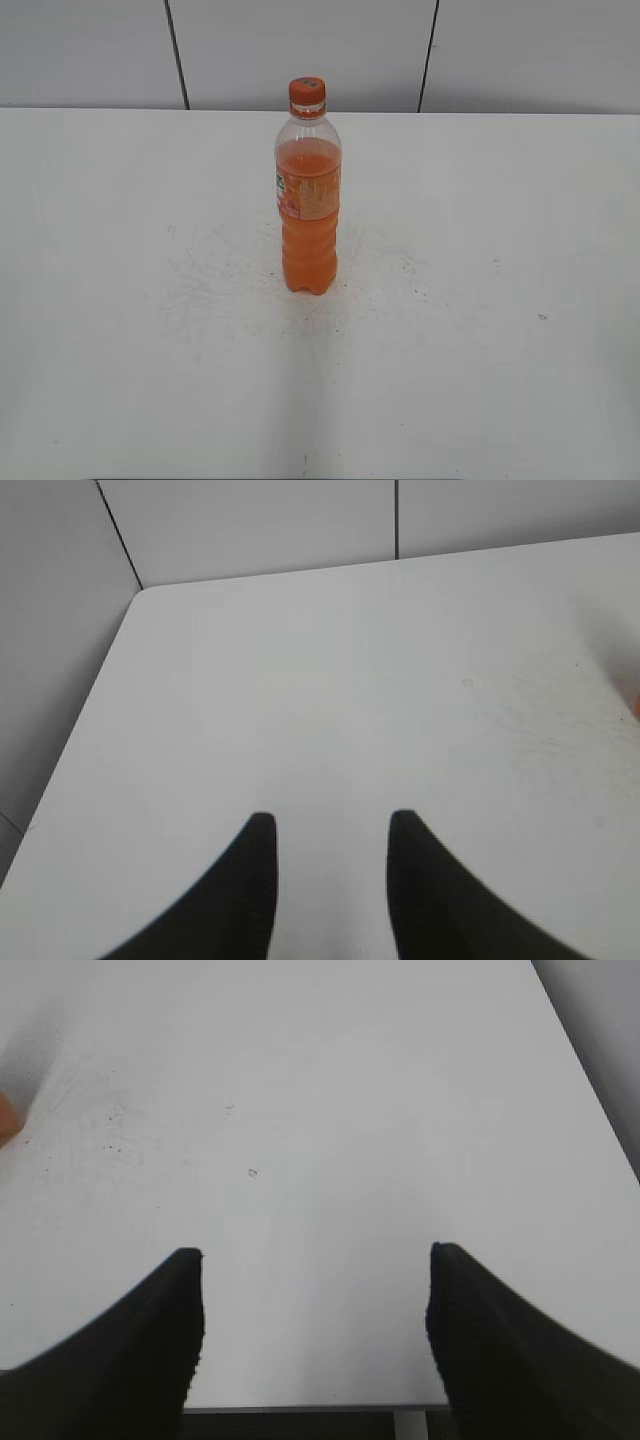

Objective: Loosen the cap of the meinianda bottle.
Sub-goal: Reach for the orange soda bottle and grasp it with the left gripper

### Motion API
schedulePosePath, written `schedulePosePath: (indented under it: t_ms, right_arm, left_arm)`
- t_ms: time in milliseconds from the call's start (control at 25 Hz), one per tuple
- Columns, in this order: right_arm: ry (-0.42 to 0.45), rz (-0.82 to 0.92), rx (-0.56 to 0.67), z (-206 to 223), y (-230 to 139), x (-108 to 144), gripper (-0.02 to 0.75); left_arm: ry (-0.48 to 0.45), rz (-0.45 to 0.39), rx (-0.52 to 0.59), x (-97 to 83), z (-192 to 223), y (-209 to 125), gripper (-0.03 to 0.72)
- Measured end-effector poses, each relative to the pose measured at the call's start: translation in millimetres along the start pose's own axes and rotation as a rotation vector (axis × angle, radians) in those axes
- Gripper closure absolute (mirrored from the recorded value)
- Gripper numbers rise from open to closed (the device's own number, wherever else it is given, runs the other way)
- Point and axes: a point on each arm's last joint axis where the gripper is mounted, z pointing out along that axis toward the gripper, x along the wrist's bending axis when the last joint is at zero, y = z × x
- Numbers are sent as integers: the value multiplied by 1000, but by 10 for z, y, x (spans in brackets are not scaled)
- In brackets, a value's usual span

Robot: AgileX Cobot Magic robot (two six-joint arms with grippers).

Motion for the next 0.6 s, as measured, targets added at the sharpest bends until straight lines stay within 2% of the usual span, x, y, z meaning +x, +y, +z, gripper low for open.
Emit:
schedulePosePath:
  t_ms: [600]
  right_arm:
    - [0,0,0,0,0,0,215]
  left_arm:
    - [0,0,0,0,0,0,449]
